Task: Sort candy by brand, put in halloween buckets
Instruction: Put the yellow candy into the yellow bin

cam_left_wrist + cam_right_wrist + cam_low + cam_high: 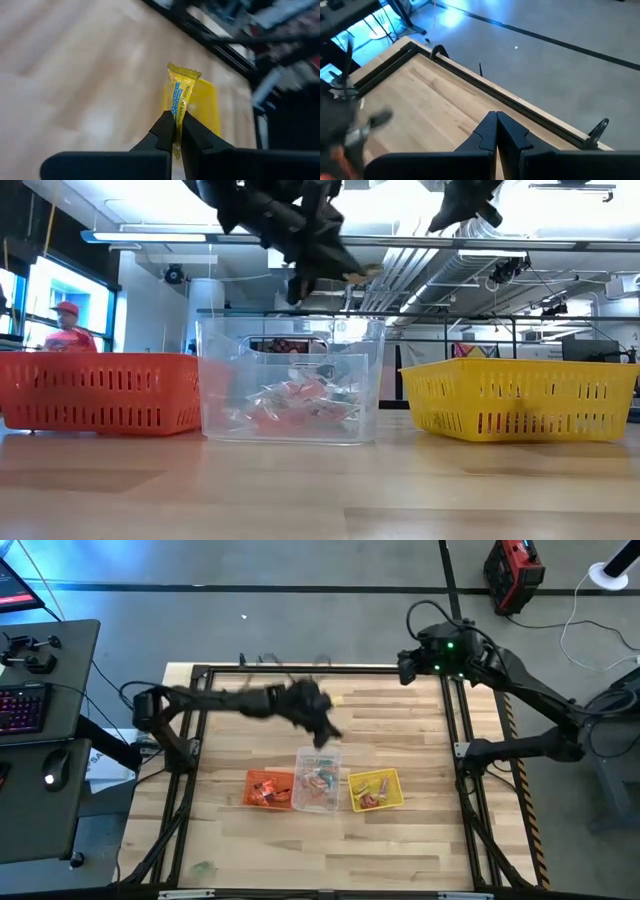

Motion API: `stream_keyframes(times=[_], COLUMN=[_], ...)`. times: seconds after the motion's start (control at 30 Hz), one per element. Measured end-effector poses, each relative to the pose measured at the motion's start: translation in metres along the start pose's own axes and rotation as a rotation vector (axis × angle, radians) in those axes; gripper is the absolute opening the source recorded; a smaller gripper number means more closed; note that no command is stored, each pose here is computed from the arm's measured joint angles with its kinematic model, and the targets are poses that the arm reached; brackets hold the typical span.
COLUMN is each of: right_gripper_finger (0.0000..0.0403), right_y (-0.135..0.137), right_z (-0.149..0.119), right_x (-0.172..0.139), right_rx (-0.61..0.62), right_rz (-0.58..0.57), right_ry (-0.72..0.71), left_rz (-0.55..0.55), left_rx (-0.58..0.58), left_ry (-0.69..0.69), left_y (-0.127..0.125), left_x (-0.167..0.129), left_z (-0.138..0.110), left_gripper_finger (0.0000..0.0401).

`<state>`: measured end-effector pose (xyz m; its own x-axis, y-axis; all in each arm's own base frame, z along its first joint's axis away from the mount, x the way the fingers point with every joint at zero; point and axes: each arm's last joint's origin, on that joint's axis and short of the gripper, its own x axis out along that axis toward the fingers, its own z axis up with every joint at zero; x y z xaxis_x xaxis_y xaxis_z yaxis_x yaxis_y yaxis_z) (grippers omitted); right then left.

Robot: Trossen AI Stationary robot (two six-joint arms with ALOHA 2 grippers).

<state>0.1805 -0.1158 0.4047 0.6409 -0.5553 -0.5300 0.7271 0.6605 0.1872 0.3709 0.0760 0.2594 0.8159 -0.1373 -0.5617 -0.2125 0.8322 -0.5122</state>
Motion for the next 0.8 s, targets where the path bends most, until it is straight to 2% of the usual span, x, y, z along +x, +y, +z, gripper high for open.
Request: stream_keyframes(times=[0.07,0.17,0.33,0.43,0.5,0.6,0.8], right_gripper_finger=[0.0000,0.0000,0.0000,0.0000,0.0000,0.0000,0.0000], right_y=[0.000,0.005,0.016,0.022,0.025,0.027,0.028], right_z=[-0.001,-0.002,-0.006,-0.009,-0.010,-0.013,-0.018], right_x=[-0.003,-0.004,-0.005,-0.006,-0.007,-0.008,-0.009], right_rx=[0.004,0.010,0.050,0.050,0.050,0.053,0.079], right_rz=[0.019,0.075,0.122,0.113,0.092,0.065,0.053], right_ry=[0.001,0.018,0.042,0.039,0.036,0.045,0.082], left_rz=[-0.060,-0.112,-0.146,-0.207,-0.220,-0.168,-0.048], left_rx=[0.055,0.129,0.210,0.268,0.275,0.277,0.270], left_ry=[-0.012,0.000,0.083,0.091,0.124,0.137,0.072], left_y=[-0.017,-0.035,-0.041,-0.057,-0.066,-0.077,-0.082], left_x=[0.017,0.040,0.085,0.106,0.121,0.139,0.151], left_z=[-0.016,-0.027,-0.035,-0.037,-0.047,-0.061,-0.059], left_gripper_finger=[0.0000,0.0000,0.0000,0.0000,0.0001,0.0011,0.0061])
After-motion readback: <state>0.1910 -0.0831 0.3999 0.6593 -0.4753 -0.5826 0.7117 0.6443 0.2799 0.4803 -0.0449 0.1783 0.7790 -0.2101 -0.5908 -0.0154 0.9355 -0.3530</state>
